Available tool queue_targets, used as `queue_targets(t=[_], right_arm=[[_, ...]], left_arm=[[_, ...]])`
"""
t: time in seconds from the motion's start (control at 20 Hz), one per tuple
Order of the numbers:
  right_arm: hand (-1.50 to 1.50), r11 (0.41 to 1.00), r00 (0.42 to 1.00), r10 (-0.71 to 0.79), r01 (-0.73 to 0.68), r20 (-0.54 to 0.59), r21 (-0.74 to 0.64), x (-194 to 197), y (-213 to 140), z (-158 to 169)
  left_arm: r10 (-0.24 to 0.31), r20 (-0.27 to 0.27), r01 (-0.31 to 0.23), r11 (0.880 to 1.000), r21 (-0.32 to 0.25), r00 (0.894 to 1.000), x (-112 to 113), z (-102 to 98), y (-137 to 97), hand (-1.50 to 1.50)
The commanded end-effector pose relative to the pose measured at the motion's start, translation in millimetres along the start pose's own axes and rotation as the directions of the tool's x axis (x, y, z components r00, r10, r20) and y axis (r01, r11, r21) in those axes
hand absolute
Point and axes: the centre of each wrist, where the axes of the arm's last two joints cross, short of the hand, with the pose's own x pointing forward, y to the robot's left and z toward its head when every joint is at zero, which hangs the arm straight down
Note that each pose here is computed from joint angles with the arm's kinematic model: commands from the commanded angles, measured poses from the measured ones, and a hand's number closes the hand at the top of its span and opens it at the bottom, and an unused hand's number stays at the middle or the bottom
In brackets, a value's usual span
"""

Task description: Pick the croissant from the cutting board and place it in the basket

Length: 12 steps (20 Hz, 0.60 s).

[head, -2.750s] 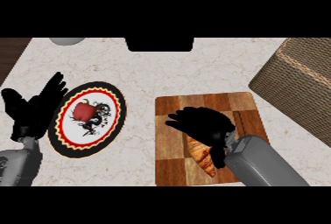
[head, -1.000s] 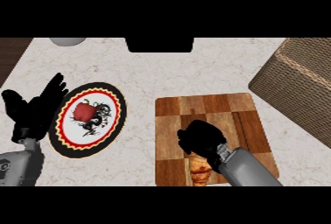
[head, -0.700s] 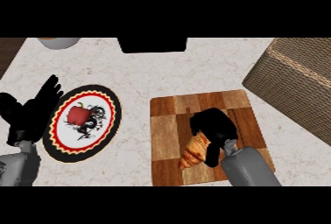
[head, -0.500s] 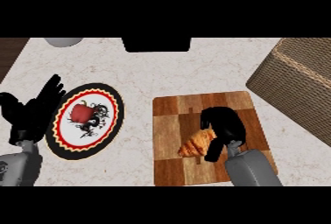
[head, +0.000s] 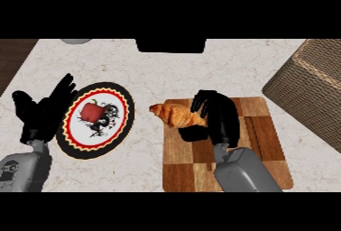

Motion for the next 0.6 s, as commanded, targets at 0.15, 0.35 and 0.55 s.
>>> queue_targets(t=[0.15, 0.35, 0.55], right_arm=[[1.50, 0.952, 0.991, -0.109, 0.125, 0.074, -0.281, 84.1, -2.5, 15.4], [1.50, 0.932, 0.998, -0.065, 0.057, -0.009, -0.358, 117.9, -16.6, 9.4], [1.50, 0.908, 0.998, -0.037, 0.011, -0.055, -0.420, 146.5, -49.3, -9.9]], left_arm=[[-0.014, -0.009, 0.014, 1.000, 0.011, 1.000, -7.2, -2.1, 6.4, 0.00], [-0.014, -0.012, 0.015, 1.000, 0.024, 1.000, -19.7, 8.1, 19.0, 0.00], [-0.007, -0.003, 0.007, 1.000, 0.019, 1.000, 12.4, 2.0, 18.6, 0.00]])
